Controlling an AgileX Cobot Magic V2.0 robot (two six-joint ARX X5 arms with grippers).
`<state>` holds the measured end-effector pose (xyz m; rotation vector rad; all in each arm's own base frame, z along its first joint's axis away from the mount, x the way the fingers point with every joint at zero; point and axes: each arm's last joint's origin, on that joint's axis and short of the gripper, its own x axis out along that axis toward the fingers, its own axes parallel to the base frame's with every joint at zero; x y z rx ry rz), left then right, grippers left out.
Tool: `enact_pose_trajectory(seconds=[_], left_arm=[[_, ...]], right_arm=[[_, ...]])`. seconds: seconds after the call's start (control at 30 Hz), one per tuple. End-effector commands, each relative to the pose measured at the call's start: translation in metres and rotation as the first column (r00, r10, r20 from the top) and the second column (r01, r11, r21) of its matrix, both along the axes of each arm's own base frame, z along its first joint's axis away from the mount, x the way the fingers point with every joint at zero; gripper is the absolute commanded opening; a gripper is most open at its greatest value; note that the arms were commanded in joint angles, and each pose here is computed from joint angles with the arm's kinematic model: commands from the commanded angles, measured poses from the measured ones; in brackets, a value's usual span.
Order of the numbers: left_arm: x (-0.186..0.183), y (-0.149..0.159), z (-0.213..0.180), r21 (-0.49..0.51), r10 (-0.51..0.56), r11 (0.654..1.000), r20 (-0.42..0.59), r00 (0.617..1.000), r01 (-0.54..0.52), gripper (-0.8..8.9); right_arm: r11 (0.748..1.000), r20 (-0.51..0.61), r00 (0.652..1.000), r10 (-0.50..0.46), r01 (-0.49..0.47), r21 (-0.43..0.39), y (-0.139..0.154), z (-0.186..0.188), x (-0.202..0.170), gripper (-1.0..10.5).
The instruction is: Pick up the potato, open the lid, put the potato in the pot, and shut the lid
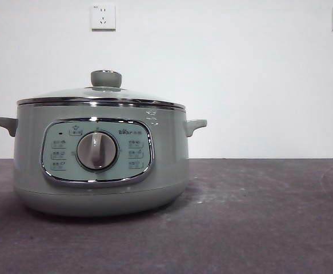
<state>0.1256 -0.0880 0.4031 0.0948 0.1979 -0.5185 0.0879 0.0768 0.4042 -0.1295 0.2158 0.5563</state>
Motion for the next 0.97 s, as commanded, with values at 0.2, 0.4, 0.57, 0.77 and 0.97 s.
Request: enact_pose_trajectory(seconds=[0.2,0.4,0.57,0.77,0.97], left_arm=[[-0.025,0.017,-0.067,-0.023,0.019,1.0,0.01,1.0,-0.018,-0.08],[-0.029,0.021,-0.082,0.011,0.059,0.998,-0.086,0.995,-0.059,-0.03],[-0.027,0.019,-0.092,0.082,0.066,0.995,-0.168,0.984,-0.053,-0.03],[-0.022,0.015,-0.098,0.127,0.077,0.991,-0.217,0.973,-0.05,-0.03],[-0.026,0.022,-0.096,0.179,0.095,0.982,-0.16,0.983,-0.065,-0.03]], right_arm=[[0.999,0.011,1.0,-0.006,0.006,0.041,-0.008,-0.075,-0.008,-0.2],[0.999,-0.048,0.998,-0.038,0.037,-0.032,-0.008,-0.09,-0.007,-0.2],[0.999,-0.055,0.998,-0.028,0.026,-0.036,-0.007,-0.091,-0.007,-0.2],[0.999,-0.052,0.998,-0.032,0.03,-0.034,-0.008,-0.09,-0.007,-0.2],[0.999,-0.052,0.998,-0.032,0.03,-0.034,-0.008,-0.09,-0.007,-0.2]])
